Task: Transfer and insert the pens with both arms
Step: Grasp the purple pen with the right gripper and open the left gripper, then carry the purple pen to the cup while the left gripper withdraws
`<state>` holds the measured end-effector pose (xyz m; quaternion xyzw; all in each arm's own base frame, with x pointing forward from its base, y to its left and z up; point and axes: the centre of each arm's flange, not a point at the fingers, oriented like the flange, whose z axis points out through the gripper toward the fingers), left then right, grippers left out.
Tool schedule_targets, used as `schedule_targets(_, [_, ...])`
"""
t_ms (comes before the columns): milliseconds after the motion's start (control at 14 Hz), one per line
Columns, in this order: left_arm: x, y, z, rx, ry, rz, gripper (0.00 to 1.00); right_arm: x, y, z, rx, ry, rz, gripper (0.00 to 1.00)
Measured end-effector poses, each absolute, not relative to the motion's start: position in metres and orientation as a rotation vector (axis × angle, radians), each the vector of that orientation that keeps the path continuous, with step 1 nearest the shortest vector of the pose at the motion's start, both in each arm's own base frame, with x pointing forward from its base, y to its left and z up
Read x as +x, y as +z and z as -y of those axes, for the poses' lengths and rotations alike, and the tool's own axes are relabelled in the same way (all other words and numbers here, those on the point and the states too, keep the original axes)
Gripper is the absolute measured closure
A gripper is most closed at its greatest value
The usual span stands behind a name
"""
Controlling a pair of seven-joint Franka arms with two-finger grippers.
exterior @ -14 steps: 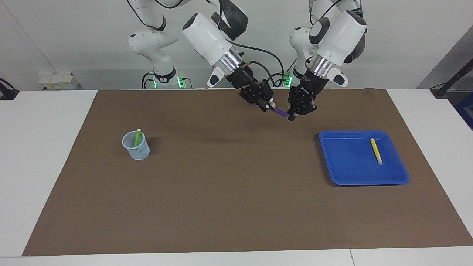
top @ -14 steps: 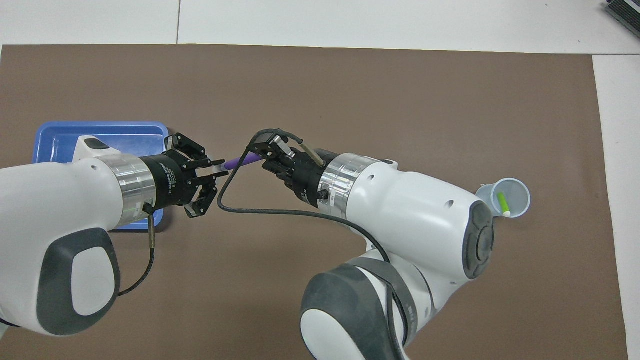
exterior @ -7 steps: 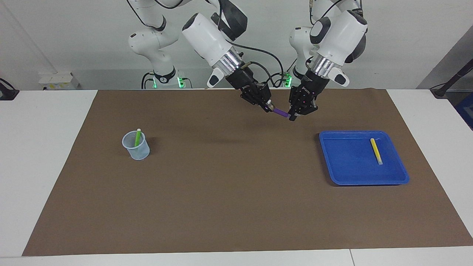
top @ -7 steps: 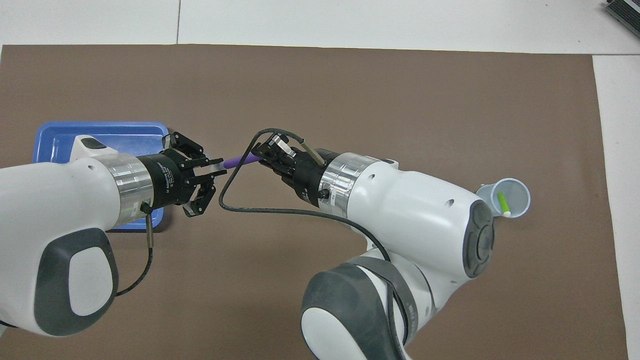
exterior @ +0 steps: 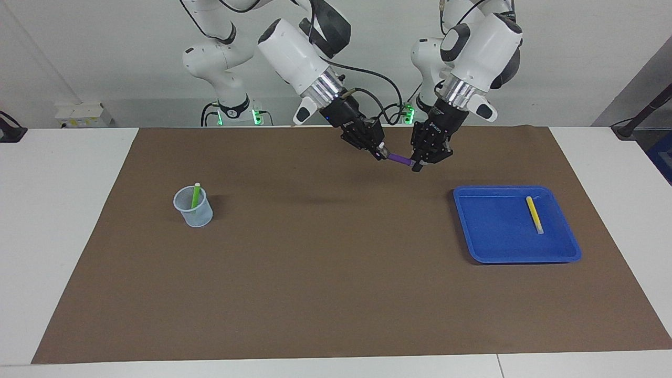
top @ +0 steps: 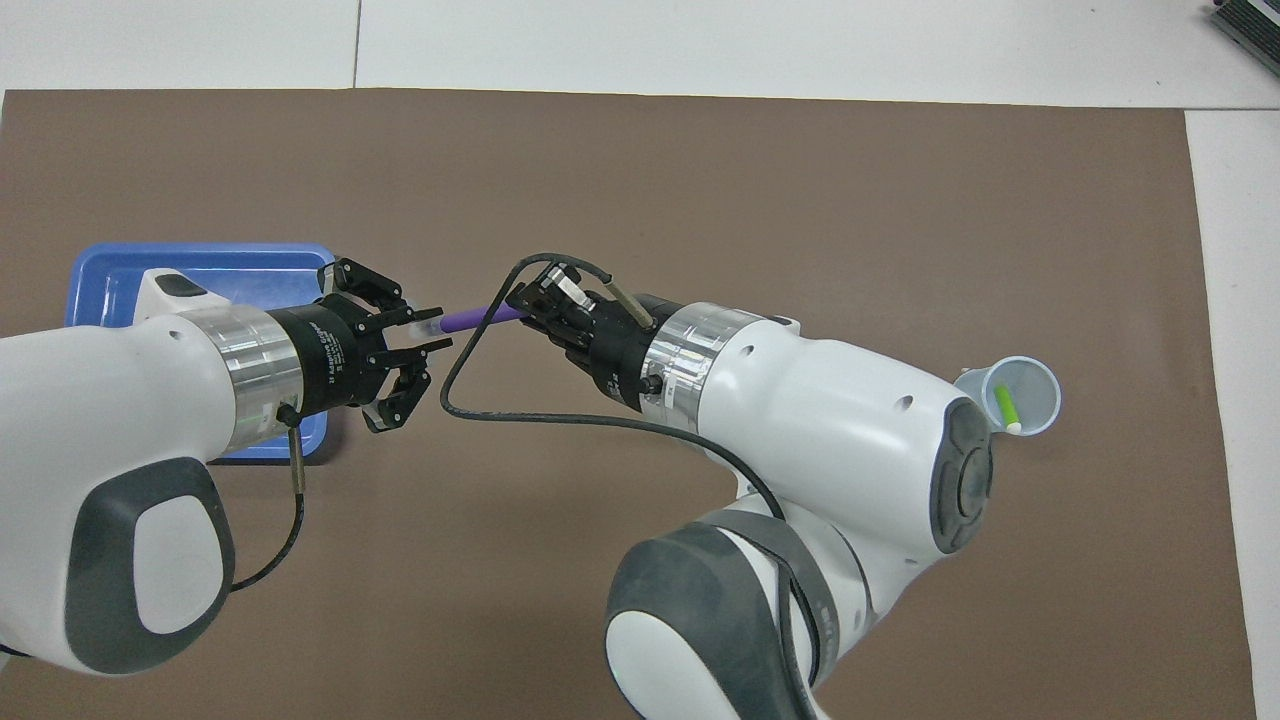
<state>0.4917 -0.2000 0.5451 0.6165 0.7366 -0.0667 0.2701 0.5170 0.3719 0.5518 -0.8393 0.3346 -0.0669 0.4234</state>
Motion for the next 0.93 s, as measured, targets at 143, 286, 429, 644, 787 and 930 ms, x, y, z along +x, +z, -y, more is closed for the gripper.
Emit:
schedule_targets(143, [0.492,0.546,0.199,1.652,-0.179,-1.989,0.43,0.518,0.552,-0.371,-2.099,-0.169,-0.839,0.81])
schedule_targets(286, [0.493,0.547,0.198,1.643,-0.176,-1.99,0.22,0.518,0.552,-0.371,-2.099,-0.169,-0.839,0.81])
schedule_targets(429, [0.493,0.547,0.197,1.635,-0.174,-1.993,0.01,0.518,0.552,-0.371,-2.106,-0.177,-0.825,0.81])
schedule_targets(644, [0.494,0.547,0.196,1.632,-0.172,-1.994,0.01,0.523,0.544,-0.362,-2.173,-0.174,-0.752,0.81])
schedule_targets(787, [0.495,0.545,0.19,1.678,-0.148,-1.958,0.0,0.527,0.535,-0.352,-2.255,-0.145,-0.669,0.81])
schedule_targets(930, [0.496,0.539,0.173,1.859,-0.096,-1.822,0.0,0.532,0.53,-0.34,-2.338,-0.144,-0.605,0.81])
